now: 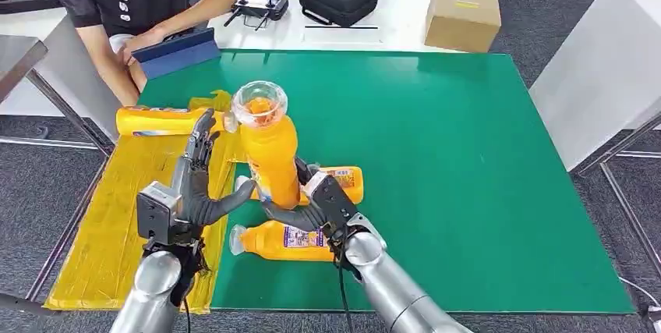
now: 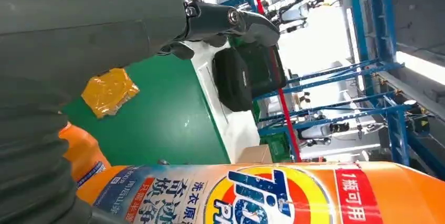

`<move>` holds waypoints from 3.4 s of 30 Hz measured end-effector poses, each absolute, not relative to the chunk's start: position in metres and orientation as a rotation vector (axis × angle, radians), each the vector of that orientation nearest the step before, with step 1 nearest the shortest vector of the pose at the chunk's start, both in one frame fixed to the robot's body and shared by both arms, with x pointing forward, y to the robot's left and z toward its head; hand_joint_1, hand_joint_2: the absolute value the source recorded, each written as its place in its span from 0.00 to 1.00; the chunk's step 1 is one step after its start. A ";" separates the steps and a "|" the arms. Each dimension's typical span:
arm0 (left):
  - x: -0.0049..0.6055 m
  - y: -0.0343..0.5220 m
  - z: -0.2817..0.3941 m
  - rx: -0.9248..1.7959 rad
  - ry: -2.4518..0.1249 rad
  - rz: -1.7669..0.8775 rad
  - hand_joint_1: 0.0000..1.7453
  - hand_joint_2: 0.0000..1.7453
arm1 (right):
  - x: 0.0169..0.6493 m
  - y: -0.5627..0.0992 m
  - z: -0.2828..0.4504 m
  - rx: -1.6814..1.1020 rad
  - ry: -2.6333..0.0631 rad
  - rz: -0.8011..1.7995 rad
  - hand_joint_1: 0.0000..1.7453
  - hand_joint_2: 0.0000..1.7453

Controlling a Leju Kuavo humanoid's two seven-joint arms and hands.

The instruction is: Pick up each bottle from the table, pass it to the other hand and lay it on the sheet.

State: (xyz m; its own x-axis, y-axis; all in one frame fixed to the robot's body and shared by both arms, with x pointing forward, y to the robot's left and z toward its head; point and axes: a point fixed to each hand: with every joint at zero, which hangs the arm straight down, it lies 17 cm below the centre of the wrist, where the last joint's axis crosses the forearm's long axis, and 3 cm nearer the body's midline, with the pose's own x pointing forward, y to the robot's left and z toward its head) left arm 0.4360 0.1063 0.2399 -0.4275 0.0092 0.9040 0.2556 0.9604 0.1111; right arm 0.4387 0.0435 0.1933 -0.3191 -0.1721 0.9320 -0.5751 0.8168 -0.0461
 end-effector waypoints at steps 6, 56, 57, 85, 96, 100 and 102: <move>0.444 0.107 0.233 -0.234 -1.916 -0.314 0.00 1.00 | 0.440 0.044 0.192 0.502 -1.902 0.471 1.00 1.00; 0.441 0.049 0.248 -0.399 -1.856 -0.503 0.00 1.00 | 0.509 -0.040 0.233 -0.023 -2.092 0.330 1.00 1.00; 0.441 0.046 0.251 -0.412 -1.856 -0.500 0.00 1.00 | 0.508 -0.035 0.231 -0.023 -2.092 0.344 1.00 1.00; 0.451 0.008 0.263 -0.545 -1.815 -0.489 0.00 1.00 | 0.490 0.005 0.209 0.048 -2.055 0.453 1.00 1.00; 0.459 -0.005 0.263 -0.560 -1.796 -0.474 0.00 1.00 | 0.487 0.014 0.202 0.058 -2.036 0.469 1.00 1.00; 0.460 -0.006 0.262 -0.576 -1.788 -0.461 0.00 1.00 | 0.486 0.015 0.200 0.060 -2.030 0.481 1.00 1.00; 0.459 -0.007 0.262 -0.609 -1.774 -0.447 0.00 1.00 | 0.485 0.017 0.198 0.083 -2.020 0.485 1.00 1.00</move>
